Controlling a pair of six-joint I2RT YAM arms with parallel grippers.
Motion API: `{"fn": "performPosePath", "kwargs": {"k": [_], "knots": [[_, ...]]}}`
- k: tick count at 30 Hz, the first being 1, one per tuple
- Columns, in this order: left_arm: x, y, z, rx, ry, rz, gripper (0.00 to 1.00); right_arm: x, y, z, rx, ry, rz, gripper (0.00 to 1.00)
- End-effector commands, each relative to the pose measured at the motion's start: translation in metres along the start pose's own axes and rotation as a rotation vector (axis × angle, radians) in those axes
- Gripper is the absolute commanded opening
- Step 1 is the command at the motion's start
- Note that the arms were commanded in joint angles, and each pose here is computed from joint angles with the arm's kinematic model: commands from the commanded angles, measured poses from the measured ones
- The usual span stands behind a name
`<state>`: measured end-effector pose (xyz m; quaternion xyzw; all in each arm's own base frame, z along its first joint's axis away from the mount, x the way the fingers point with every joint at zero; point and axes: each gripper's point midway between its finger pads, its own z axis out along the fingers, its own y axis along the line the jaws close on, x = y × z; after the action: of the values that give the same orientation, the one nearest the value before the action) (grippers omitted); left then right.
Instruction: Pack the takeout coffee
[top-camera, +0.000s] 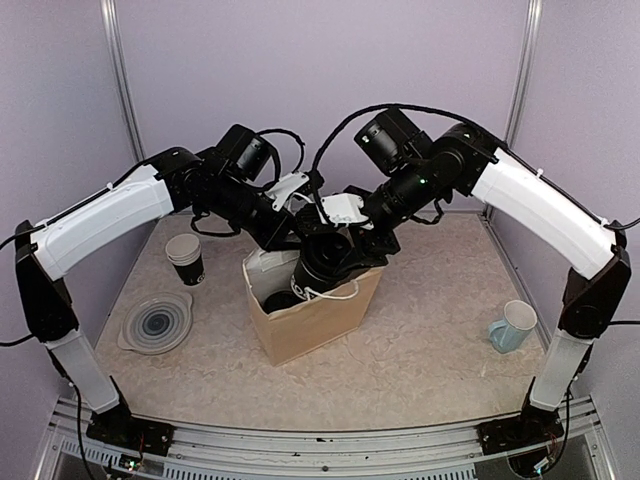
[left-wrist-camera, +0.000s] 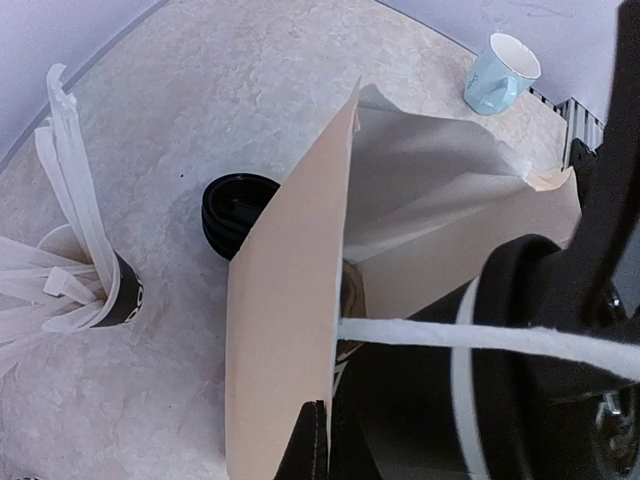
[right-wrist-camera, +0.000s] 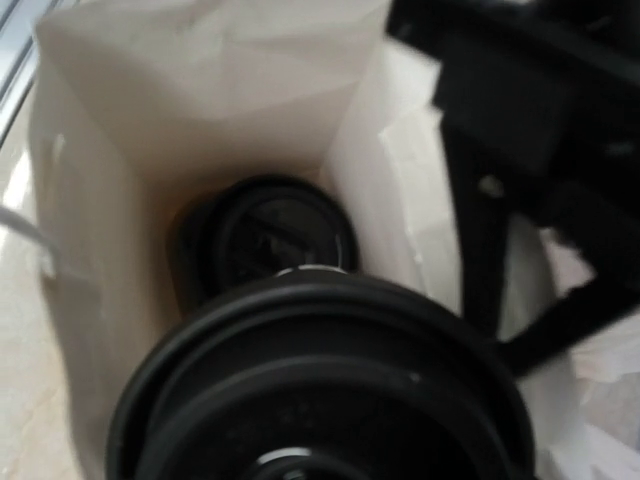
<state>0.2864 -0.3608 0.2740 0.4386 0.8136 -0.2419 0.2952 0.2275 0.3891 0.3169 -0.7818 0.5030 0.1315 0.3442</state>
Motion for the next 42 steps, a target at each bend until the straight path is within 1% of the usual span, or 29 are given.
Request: {"fn": "performPosePath", "kwargs": {"k": [1, 4, 7, 8, 9, 13, 16, 18, 20, 23, 25, 27, 30, 31, 33, 35, 38, 42], "knots": [[-0.008, -0.014, -0.001, 0.028, -0.005, 0.061, 0.00, 0.011, 0.019, 0.011, -0.058, 0.078, -0.020, 0.56], [-0.009, -0.018, 0.000, 0.037, 0.001, 0.077, 0.00, 0.015, 0.034, 0.013, -0.078, 0.108, -0.042, 0.56], [-0.010, -0.018, 0.002, 0.035, 0.007, 0.089, 0.00, 0.027, 0.052, 0.017, -0.104, 0.169, -0.063, 0.56], [-0.012, -0.018, 0.002, 0.036, 0.008, 0.091, 0.01, 0.031, 0.059, 0.018, -0.114, 0.193, -0.072, 0.55], [-0.013, -0.018, 0.002, 0.032, 0.008, 0.092, 0.07, 0.034, 0.064, 0.018, -0.121, 0.211, -0.078, 0.55], [-0.022, -0.020, 0.001, 0.003, -0.003, 0.103, 0.37, 0.041, 0.082, 0.016, -0.143, 0.258, -0.095, 0.55], [-0.039, -0.032, -0.017, -0.001, -0.063, 0.122, 0.51, 0.039, 0.089, 0.011, -0.143, 0.263, -0.099, 0.55], [-0.056, -0.050, -0.036, 0.014, -0.126, 0.146, 0.56, 0.039, 0.093, 0.007, -0.136, 0.272, -0.100, 0.55], [-0.074, -0.079, -0.059, 0.048, -0.199, 0.192, 0.61, 0.041, 0.098, 0.006, -0.131, 0.288, -0.106, 0.55], [-0.090, -0.111, -0.085, 0.077, -0.291, 0.242, 0.68, 0.046, 0.104, 0.003, -0.132, 0.309, -0.105, 0.55], [-0.094, -0.113, -0.091, 0.082, -0.324, 0.238, 0.69, 0.048, 0.110, 0.001, -0.137, 0.312, -0.104, 0.55], [-0.095, -0.103, -0.093, 0.046, -0.347, 0.224, 0.70, 0.051, 0.114, -0.002, -0.129, 0.327, -0.109, 0.55], [-0.091, -0.068, -0.088, -0.041, -0.361, 0.148, 0.70, 0.055, 0.118, -0.005, -0.102, 0.341, -0.110, 0.55], [-0.087, -0.047, -0.082, -0.075, -0.356, 0.097, 0.70, 0.057, 0.119, -0.006, -0.091, 0.349, -0.113, 0.55], [-0.079, -0.015, -0.076, -0.116, -0.358, 0.028, 0.70, 0.060, 0.120, -0.007, -0.067, 0.361, -0.114, 0.54], [-0.071, 0.004, -0.068, -0.133, -0.360, -0.026, 0.70, 0.064, 0.122, -0.007, -0.048, 0.369, -0.119, 0.54], [-0.057, 0.017, -0.049, -0.131, -0.326, -0.048, 0.69, 0.070, 0.124, -0.005, -0.023, 0.384, -0.129, 0.54], [-0.039, 0.026, -0.012, -0.122, -0.246, -0.062, 0.68, 0.076, 0.123, -0.001, 0.008, 0.396, -0.135, 0.53]]}}
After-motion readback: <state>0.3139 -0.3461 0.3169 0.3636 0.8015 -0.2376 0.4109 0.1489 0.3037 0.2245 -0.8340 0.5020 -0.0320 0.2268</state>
